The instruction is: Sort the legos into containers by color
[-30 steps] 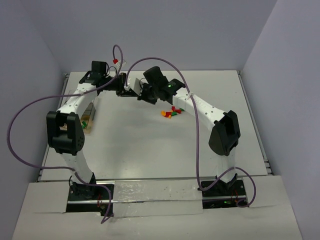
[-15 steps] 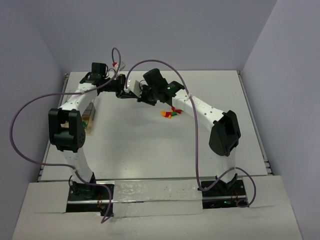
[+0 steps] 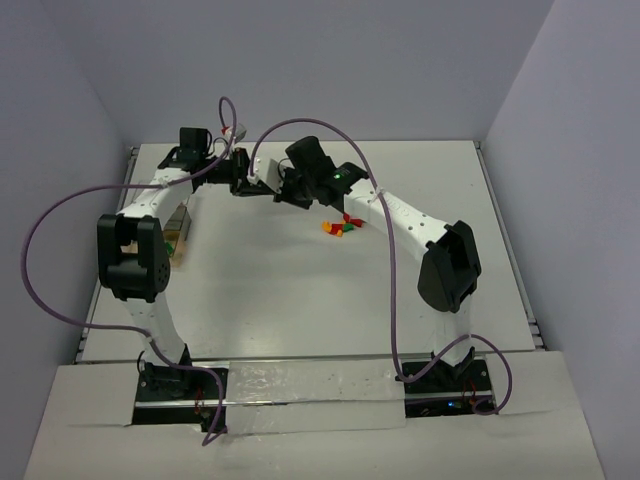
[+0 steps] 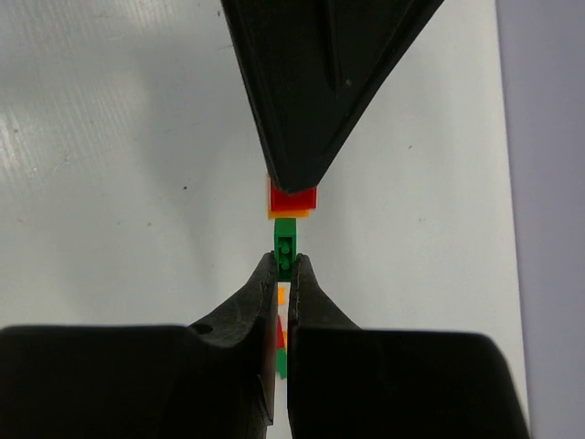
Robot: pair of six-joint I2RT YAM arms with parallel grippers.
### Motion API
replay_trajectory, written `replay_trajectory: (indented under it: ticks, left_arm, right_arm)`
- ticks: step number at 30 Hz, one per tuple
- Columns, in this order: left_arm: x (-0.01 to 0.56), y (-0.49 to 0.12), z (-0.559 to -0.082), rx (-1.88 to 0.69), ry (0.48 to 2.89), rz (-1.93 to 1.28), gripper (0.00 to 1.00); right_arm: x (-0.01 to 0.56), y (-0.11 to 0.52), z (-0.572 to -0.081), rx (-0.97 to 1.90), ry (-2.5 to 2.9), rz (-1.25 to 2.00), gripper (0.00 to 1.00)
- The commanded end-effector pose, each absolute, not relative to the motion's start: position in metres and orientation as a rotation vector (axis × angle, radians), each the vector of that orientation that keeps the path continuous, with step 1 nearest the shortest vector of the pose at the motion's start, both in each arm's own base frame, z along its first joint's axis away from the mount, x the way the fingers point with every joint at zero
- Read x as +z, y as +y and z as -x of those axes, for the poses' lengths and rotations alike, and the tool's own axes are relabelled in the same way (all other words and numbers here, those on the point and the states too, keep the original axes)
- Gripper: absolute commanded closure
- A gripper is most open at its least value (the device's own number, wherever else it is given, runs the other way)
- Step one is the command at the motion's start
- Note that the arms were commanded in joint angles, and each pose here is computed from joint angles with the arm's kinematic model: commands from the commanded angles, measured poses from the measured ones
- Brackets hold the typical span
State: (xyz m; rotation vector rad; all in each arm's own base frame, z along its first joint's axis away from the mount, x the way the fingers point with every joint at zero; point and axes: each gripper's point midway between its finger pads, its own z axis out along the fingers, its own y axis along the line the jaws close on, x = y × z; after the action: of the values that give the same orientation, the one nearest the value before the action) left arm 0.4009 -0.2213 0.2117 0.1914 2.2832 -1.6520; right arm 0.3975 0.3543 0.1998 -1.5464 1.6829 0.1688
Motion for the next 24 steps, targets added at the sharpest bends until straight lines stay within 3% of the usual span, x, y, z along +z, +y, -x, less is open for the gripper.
replay_trajectory:
  ticks: [1,10,16,24]
  left_arm:
    - [0.227,-0.215,-0.404,-1.478,2.233,-0.298,1.0]
    - [0.206,-0.207,-0.405,-1.366,2.292,-0.248,1.0]
    - [0.219,-0.188,-0.407,-1.289,2.203,-0.223,1.0]
    - [0.221,-0.18,-0.395,-1.312,2.189,-0.263,1.0]
  right_arm:
    - [0.213,0.348,-0.393,0.223,1.71,1.522,1.0]
    - [0.228,0.338,-0.383,0.43,1.749,1.454,1.0]
    - [0.241,0.341,-0.382,0.565,1.736,1.402,1.0]
    - [0.17,0.324,-0.387,0.516,1.897,1.439,1.0]
